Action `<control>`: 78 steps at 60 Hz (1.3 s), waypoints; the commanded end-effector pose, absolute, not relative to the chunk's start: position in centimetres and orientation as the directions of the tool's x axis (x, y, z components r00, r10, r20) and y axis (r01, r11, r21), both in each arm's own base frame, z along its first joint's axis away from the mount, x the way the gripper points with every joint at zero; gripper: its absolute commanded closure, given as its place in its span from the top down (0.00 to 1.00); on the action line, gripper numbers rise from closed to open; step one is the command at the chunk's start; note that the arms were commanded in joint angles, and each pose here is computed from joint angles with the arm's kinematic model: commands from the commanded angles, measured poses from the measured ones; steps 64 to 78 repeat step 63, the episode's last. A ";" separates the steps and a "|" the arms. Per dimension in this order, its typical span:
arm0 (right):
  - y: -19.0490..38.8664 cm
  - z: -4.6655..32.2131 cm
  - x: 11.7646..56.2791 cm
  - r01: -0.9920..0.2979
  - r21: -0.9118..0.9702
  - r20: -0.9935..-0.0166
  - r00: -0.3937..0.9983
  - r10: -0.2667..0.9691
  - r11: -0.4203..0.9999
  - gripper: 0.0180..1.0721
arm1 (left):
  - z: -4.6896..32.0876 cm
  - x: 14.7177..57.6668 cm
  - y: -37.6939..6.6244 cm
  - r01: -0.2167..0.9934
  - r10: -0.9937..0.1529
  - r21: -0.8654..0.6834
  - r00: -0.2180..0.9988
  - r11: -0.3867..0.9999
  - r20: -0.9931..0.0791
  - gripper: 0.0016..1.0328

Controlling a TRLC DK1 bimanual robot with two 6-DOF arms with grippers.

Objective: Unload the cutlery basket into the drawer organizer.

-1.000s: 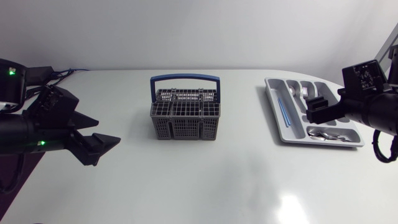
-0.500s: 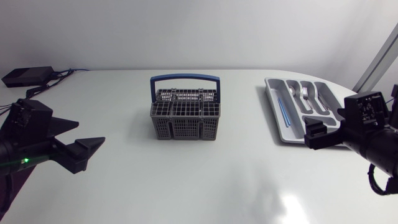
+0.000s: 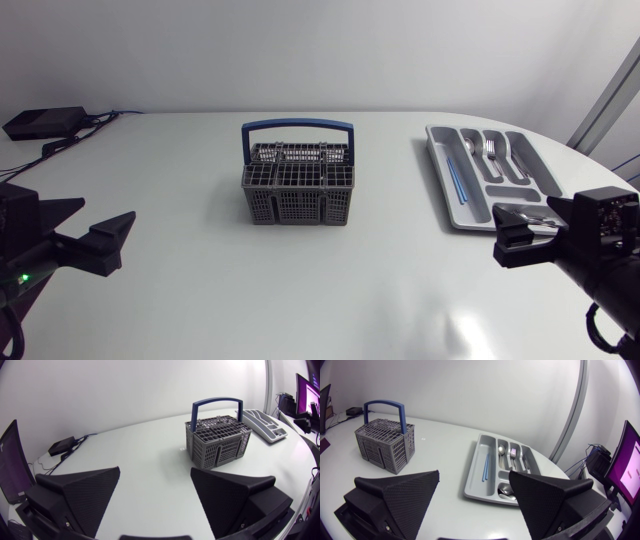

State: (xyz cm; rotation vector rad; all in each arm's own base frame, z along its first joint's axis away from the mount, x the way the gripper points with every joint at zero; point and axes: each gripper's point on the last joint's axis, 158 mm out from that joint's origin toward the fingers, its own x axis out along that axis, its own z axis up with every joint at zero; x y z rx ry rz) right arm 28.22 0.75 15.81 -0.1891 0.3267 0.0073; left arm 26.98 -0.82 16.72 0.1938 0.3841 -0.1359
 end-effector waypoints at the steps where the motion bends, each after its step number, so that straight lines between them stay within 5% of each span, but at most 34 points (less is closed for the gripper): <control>1: 0.7 15.4 27.9 -0.025 -0.145 -0.301 0.953 -0.021 0.989 0.95 | 15.9 26.7 -0.7 0.146 -0.086 0.137 0.925 0.980 -0.371 0.96; 49: -0.2 15.0 25.5 0.010 -0.007 -0.070 0.998 -0.010 1.000 0.95 | 15.0 25.4 -0.3 0.017 -0.017 -0.001 0.998 1.000 -0.061 0.96; 78: -0.2 14.9 25.4 0.010 -0.001 -0.057 0.998 -0.010 1.000 0.95 | 15.0 25.4 -0.3 0.017 -0.017 -0.001 0.998 1.000 -0.061 0.96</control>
